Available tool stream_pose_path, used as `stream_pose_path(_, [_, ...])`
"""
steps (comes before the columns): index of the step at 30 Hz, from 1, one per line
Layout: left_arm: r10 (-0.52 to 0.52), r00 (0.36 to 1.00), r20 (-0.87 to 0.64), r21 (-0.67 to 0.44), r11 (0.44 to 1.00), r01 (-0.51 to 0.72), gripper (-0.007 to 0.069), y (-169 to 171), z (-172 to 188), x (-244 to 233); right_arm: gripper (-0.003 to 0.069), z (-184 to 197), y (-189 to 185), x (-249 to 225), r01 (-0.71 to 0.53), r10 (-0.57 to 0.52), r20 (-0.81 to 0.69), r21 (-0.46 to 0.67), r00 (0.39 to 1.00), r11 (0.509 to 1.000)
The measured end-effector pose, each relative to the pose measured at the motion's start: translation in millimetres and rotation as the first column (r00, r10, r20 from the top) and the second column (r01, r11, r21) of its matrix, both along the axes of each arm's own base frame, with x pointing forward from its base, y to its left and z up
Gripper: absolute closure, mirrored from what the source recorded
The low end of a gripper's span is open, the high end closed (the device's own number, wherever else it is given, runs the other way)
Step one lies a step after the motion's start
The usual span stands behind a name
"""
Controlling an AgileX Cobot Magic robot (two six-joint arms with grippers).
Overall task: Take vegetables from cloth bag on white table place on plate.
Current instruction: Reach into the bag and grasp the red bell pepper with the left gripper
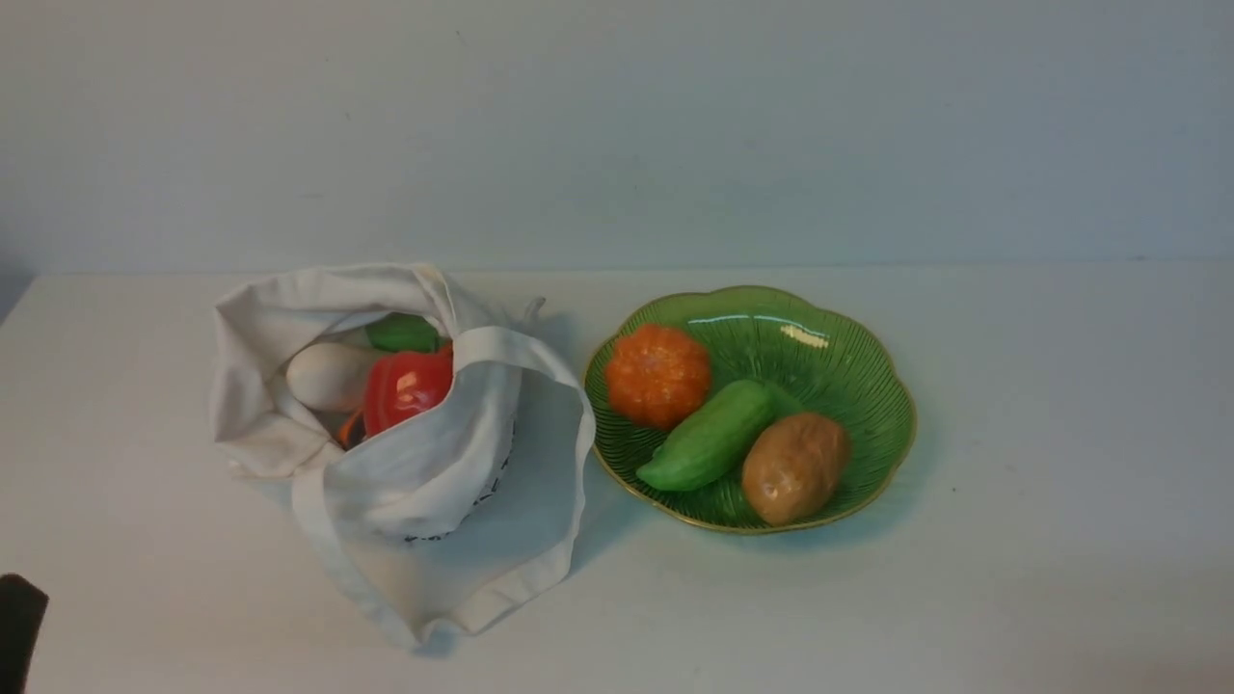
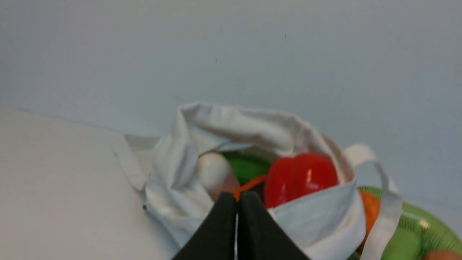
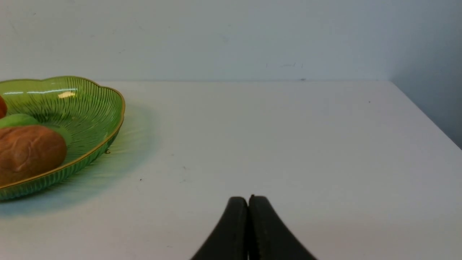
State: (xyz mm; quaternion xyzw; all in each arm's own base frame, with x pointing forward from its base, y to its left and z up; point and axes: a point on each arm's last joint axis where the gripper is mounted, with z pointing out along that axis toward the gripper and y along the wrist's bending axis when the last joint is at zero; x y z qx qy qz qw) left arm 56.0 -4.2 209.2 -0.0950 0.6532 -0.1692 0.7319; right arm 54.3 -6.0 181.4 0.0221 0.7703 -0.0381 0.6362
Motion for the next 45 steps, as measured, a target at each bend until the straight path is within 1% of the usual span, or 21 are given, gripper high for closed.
stream_pose_path(4, [0.059,0.960,0.275,-0.055,0.997,-0.046,0.0630,6.1,29.3,-7.6,0.0669,0.0,0.0,0.0,0.000,0.000,0.000,0.000,1.000,1.000])
stream_pose_path(6, [0.072,0.931,0.358,-0.077,0.996,-0.047,0.0630,7.4,49.0,-13.2,0.0669,0.0,0.0,0.0,0.000,0.000,0.000,0.000,1.000,1.000])
stream_pose_path(7, [0.074,0.916,0.394,-0.083,0.996,-0.045,0.0630,7.7,65.4,-17.3,0.0669,0.0,0.0,0.0,0.000,0.000,0.000,0.000,1.000,1.000])
stream_pose_path(8, [0.054,0.917,0.395,-0.076,0.997,-0.026,0.0630,6.5,97.4,-21.4,0.0669,0.0,0.0,0.0,0.000,0.000,0.000,0.000,1.000,1.000])
stream_pose_path(11, [-0.021,0.982,0.190,-0.018,1.000,0.024,0.0630,-0.7,143.9,-12.7,0.0669,0.0,0.0,0.0,0.000,0.000,0.000,0.000,1.000,1.000])
stream_pose_path(13, [-0.055,0.998,0.038,0.017,0.998,0.054,0.0630,-5.2,162.0,0.4,0.0669,0.0,0.0,0.0,0.000,0.000,0.000,0.000,1.000,1.000])
stream_pose_path(15, [-0.090,0.975,-0.202,0.074,0.991,0.107,0.0630,-11.3,168.6,21.5,0.0669,0.0,0.0,0.0,0.000,0.000,0.000,0.000,1.000,1.000])
stream_pose_path(16, [-0.093,0.969,-0.227,0.081,0.990,0.114,0.0630,-11.9,169.6,23.8,0.0669,0.0,0.0,0.0,0.000,0.000,0.000,0.000,1.000,1.000])
stream_pose_path(17, [-0.109,0.903,-0.415,0.136,0.974,0.180,0.0630,-16.5,174.4,42.4,0.0669,0.0,0.0,0.0,0.000,0.000,0.000,0.000,1.000,1.000])
stream_pose_path(18, [-0.110,0.893,-0.436,0.141,0.972,0.189,0.0630,-17.1,174.8,44.9,0.0669,0.0,0.0,0.0,0.000,0.000,0.000,0.000,1.000,1.000])
stream_pose_path(19, [-0.114,0.805,-0.581,0.179,0.948,0.264,0.0630,-20.9,176.8,64.7,0.0669,0.0,0.0,0.0,0.000,0.000,0.000,0.000,1.000,1.000])
stream_pose_path(20, [-0.113,0.740,-0.663,0.201,0.925,0.322,0.0630,-23.4,176.8,80.3,0.0669,0.0,0.0,0.0,0.000,0.000,0.000,0.000,1.000,1.000])
stream_pose_path(23, [-0.125,0.613,-0.780,0.231,0.852,0.469,0.0630,-31.0,174.6,123.4,0.0669,0.0,0.0,0.0,0.000,0.000,0.000,0.000,1.000,1.000])
stream_pose_path(28, [-0.214,0.503,-0.837,0.181,0.760,0.624,0.0630,-45.4,158.7,173.5,0.0669,0.0,0.0,0.0,0.000,0.000,0.000,0.000,1.000,1.000])
stream_pose_path(31, [-0.253,0.451,-0.856,0.138,0.728,0.671,0.0630,-51.7,145.4,197.6,0.0669,0.0,0.0,0.0,0.000,0.000,0.000,0.000,1.000,1.000])
stream_pose_path(34, [-0.276,0.369,-0.888,0.090,0.681,0.727,0.0630,-57.6,120.1,227.2,0.0669,0.0,0.0,0.0,0.000,0.000,0.000,0.000,1.000,1.000])
stream_pose_path(37, [-0.275,0.341,-0.899,0.086,0.653,0.753,0.0618,-59.2,106.0,241.0,0.0669,0.0,0.0,0.0,0.000,0.000,0.000,0.000,1.000,1.000])
stream_pose_path(40, [-0.268,0.357,-0.895,0.103,0.654,0.749,0.0578,-59.4,100.2,250.7,0.0669,0.0,0.0,0.0,0.000,0.000,0.000,0.000,1.000,1.000])
stream_pose_path(41, [-0.260,0.399,-0.879,0.132,0.672,0.728,0.0511,-59.1,97.3,259.2,0.0669,0.0,0.0,0.0,0.000,0.000,0.000,0.000,1.000,1.000])
stream_pose_path(42, [-0.254,0.422,-0.870,0.149,0.680,0.718,0.0475,-58.7,96.1,263.1,0.0669,0.0,0.0,0.0,0.000,0.000,0.000,0.000,1.000,1.000])
stream_pose_path(45, [-0.245,0.456,-0.856,0.173,0.696,0.697,0.0335,-58.3,93.1,271.3,0.0669,0.0,0.0,0.0,0.000,0.000,0.000,0.000,1.000,1.000])
